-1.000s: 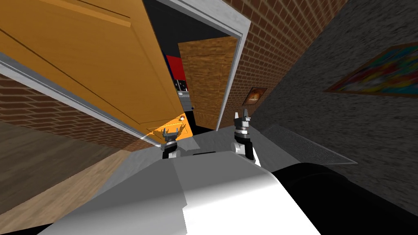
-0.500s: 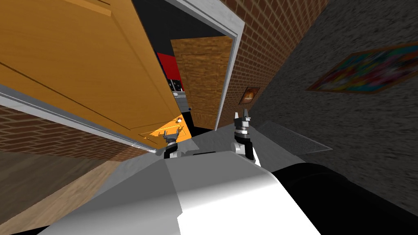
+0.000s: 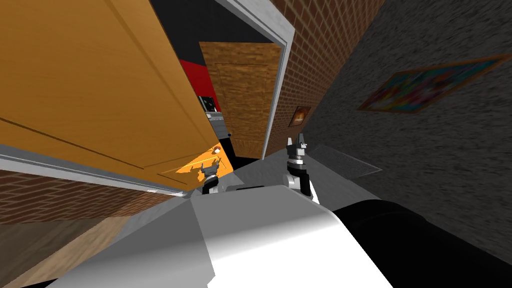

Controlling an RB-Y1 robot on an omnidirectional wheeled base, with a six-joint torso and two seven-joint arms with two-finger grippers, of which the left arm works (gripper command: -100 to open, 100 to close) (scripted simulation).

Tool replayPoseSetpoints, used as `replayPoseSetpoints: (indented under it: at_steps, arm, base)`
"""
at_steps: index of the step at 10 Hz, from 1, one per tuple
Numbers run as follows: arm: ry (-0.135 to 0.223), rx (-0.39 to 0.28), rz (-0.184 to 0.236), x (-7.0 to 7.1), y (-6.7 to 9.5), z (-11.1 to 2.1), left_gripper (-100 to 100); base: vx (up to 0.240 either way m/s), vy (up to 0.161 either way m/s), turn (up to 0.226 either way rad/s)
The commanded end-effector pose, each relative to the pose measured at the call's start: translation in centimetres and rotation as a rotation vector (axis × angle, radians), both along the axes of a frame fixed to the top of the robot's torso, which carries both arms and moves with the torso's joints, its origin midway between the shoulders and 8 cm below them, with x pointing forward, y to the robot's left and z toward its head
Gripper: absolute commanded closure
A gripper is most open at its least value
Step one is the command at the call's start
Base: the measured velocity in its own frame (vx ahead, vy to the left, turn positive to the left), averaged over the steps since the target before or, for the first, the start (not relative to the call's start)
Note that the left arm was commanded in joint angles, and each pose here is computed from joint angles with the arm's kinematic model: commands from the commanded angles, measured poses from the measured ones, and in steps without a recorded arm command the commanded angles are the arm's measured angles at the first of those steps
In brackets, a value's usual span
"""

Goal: Push the door open

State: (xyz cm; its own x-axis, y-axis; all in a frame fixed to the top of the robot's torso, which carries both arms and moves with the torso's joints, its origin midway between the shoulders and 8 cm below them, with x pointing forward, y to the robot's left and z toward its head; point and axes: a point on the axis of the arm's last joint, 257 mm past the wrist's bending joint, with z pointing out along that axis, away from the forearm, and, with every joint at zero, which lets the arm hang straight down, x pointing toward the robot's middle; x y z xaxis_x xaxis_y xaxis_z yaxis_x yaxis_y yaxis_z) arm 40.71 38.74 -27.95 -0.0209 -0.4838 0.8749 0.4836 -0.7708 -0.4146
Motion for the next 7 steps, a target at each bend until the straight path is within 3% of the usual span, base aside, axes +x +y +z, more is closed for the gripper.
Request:
replayPoseSetpoints:
  at_steps: [1,7]
  arm:
    - [0.000,-0.025,0.003,0.1,0.1,-0.7,-100]
    - [0.001,-0.221,0.039,-0.5,1.1,-5.0,-100]
  base:
    - [0.033,0.059,-0.071]
    - [0.034,0.081,-0.153]
